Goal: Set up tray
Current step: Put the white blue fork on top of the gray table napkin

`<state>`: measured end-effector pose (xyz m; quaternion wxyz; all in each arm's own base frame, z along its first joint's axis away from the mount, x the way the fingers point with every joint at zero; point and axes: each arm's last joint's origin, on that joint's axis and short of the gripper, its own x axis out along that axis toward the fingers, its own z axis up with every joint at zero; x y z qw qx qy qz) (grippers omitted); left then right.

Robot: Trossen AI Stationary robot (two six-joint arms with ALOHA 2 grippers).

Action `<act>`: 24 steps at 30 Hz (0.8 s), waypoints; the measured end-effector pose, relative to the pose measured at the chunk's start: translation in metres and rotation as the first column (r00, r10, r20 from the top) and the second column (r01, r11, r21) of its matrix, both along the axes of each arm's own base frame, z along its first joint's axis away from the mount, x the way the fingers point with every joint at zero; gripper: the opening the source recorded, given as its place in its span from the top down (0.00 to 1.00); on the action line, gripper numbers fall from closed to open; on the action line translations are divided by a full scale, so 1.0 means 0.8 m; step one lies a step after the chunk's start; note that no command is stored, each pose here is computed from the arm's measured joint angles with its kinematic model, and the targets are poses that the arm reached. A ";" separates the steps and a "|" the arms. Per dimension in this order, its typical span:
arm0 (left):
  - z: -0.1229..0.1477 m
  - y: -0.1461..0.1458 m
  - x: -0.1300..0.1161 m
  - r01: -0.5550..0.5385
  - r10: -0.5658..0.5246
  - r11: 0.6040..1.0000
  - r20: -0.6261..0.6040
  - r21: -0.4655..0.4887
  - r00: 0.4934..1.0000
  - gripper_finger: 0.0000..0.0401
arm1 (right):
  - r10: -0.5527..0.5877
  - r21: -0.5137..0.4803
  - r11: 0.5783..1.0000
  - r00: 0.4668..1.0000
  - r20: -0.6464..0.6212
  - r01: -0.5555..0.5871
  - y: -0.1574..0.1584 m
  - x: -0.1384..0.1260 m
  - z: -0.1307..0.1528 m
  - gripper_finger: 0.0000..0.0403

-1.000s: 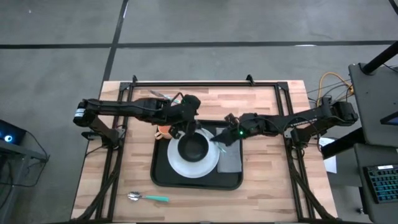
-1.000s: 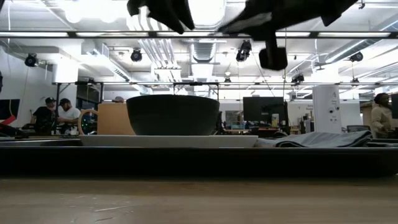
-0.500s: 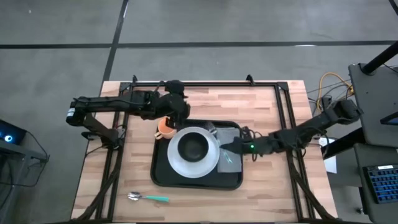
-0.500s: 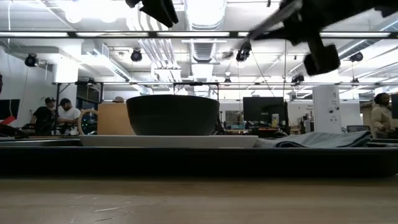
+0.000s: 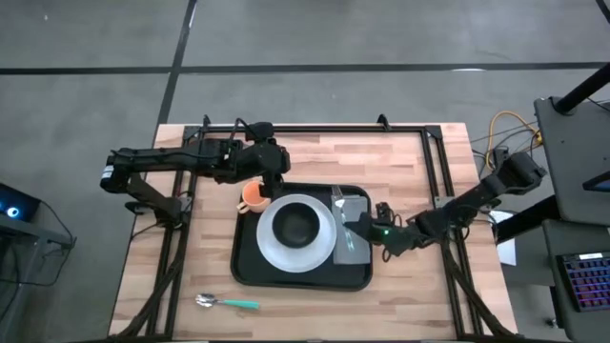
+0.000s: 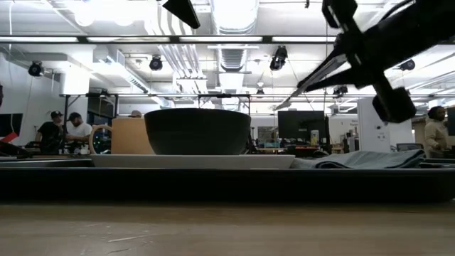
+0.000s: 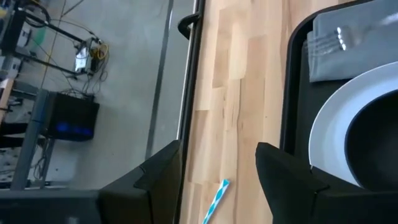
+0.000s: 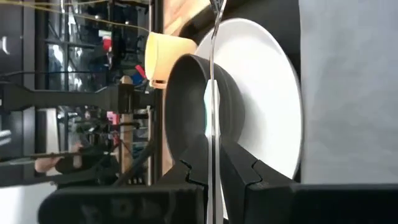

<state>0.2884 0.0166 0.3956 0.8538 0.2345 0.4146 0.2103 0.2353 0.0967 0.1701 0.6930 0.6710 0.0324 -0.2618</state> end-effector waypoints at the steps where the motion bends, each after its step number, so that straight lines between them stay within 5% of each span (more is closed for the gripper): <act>1: 0.000 0.000 0.000 -0.001 0.001 1.000 0.000 -0.002 1.000 0.54 | -0.003 0.012 1.000 1.000 0.000 0.003 0.003 0.002 -0.005 0.98; 11: -0.005 0.000 -0.005 -0.020 0.020 1.000 -0.038 -0.021 0.999 0.54 | -0.062 0.112 0.992 0.998 0.016 0.059 0.028 0.013 -0.057 0.98; 24: -0.008 -0.001 -0.006 -0.037 0.035 0.999 -0.044 -0.035 0.998 0.54 | -0.103 0.122 0.988 0.994 0.023 0.099 0.029 0.015 -0.065 0.98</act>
